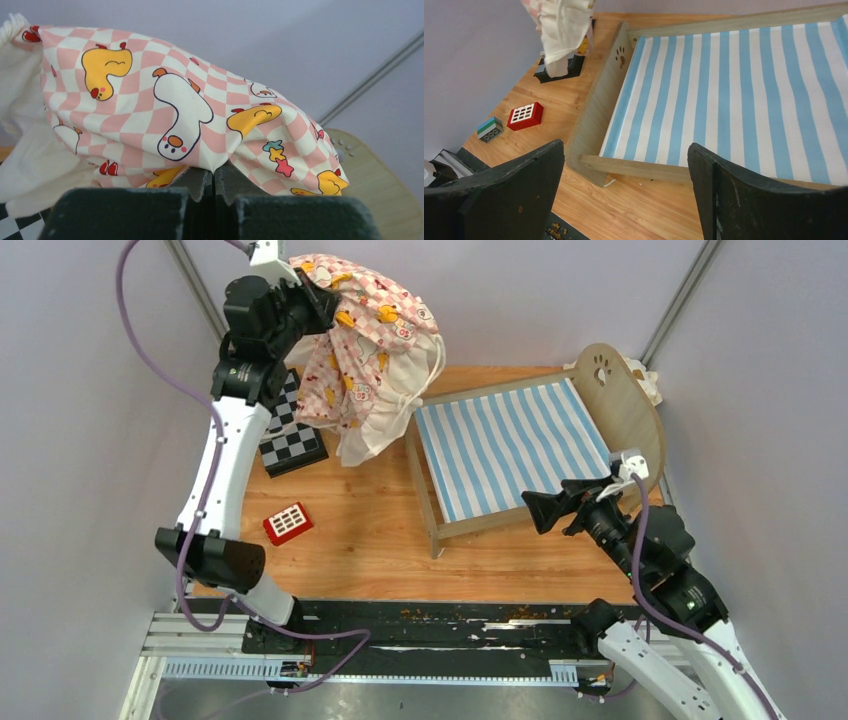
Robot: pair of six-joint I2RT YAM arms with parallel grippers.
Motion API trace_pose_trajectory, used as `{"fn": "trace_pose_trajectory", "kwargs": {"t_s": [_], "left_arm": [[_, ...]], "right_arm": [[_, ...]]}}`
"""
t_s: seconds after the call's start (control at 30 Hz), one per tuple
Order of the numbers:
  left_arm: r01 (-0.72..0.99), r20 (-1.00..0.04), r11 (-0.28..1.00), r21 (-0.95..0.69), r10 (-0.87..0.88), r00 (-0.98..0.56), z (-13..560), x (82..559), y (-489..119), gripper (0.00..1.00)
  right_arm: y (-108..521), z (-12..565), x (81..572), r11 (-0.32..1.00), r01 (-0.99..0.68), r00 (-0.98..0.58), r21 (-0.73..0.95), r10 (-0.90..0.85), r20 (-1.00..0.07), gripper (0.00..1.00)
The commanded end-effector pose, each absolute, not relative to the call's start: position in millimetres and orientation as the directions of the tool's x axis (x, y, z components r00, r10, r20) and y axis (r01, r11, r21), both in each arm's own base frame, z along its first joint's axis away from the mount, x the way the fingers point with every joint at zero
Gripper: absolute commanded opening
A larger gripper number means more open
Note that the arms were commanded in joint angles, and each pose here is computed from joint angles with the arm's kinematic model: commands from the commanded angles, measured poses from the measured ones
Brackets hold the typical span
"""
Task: Set up the pet bed
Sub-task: Place the mattress on the bed frame.
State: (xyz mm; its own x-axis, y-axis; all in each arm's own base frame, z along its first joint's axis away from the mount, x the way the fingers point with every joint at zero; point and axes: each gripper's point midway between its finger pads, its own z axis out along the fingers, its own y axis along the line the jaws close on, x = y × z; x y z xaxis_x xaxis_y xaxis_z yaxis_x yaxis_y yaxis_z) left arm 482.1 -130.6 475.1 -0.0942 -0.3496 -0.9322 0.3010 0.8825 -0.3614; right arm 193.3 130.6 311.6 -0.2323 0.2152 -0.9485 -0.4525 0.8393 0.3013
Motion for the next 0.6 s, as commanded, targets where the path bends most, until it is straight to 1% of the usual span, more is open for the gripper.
{"fn": "trace_pose_trajectory", "kwargs": {"t_s": [0.0, 0.1, 0.23, 0.43, 0.57], "left_arm": [[0.473, -0.954, 0.834, -0.285, -0.296, -0.052, 527.4, 418.1, -144.7, 0.00], [0.563, -0.958, 0.783, -0.265, -0.281, -0.060, 539.6, 386.6, -161.1, 0.00], [0.639, -0.967, 0.729, -0.244, -0.237, -0.098, 536.7, 358.7, -187.2, 0.00], [0.736, -0.970, 0.632, -0.242, -0.180, -0.164, 526.2, 334.3, -238.2, 0.00], [0.795, -0.971, 0.557, -0.239, -0.112, -0.213, 510.4, 320.3, -288.6, 0.00]], "right_arm": [[114.0, 332.6, 179.6, 0.856, -0.449, -0.174, 0.256, 0.197, -0.965, 0.93], [103.5, 340.5, 173.1, 0.871, -0.437, -0.147, 0.226, 0.179, -0.973, 0.93], [90.2, 349.1, 164.1, 0.886, -0.415, -0.126, 0.206, 0.169, -0.978, 0.94], [76.8, 355.8, 153.6, 0.897, -0.392, -0.105, 0.204, 0.176, -0.979, 0.94], [67.6, 354.7, 148.4, 0.907, -0.368, -0.096, 0.204, 0.181, -0.979, 0.94]]}}
